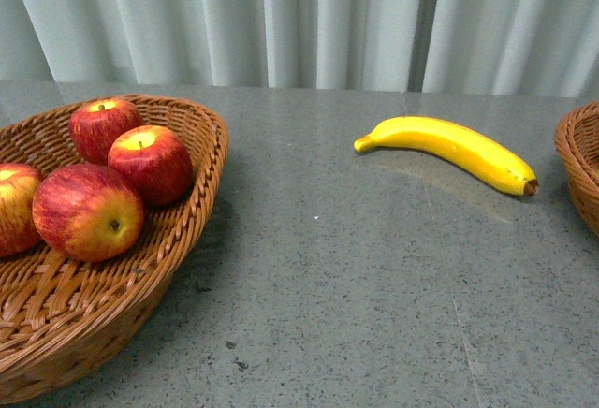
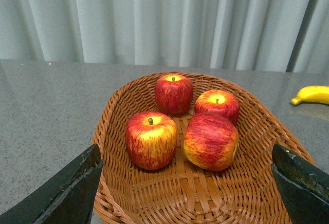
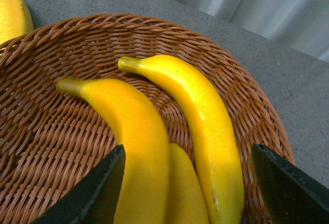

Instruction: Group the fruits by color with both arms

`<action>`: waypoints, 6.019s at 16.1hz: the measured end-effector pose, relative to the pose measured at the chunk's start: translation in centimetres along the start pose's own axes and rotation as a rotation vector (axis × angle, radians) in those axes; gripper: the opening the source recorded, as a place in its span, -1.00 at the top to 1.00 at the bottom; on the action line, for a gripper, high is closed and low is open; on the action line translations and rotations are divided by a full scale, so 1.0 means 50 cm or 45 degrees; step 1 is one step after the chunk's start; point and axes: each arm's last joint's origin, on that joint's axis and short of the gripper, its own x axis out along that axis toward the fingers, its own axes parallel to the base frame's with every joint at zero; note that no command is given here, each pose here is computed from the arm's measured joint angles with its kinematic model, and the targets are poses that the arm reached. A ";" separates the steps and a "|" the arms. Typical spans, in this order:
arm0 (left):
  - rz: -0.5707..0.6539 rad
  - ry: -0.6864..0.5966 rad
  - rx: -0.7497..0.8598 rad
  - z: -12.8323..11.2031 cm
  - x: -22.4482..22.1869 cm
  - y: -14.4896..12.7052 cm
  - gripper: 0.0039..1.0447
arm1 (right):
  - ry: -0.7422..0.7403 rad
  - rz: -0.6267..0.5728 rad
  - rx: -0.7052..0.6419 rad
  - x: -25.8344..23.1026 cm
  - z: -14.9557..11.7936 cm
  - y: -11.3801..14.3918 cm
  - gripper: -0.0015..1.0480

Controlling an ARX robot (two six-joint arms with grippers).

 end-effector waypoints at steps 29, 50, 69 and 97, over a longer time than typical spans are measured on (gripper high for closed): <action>0.000 0.000 0.000 0.000 0.000 0.000 -0.88 | 0.166 0.578 -0.136 0.418 0.262 0.329 -0.87; 0.000 0.000 0.000 0.000 0.000 0.000 -0.88 | 0.042 0.622 -0.163 0.395 0.271 0.329 0.28; 0.000 0.000 0.000 0.000 0.000 0.000 -0.88 | -0.033 0.157 -0.070 0.079 0.046 -0.058 0.18; 0.000 0.000 0.000 0.000 0.000 0.000 -0.88 | -0.483 -0.165 0.389 -0.278 -0.068 0.263 0.96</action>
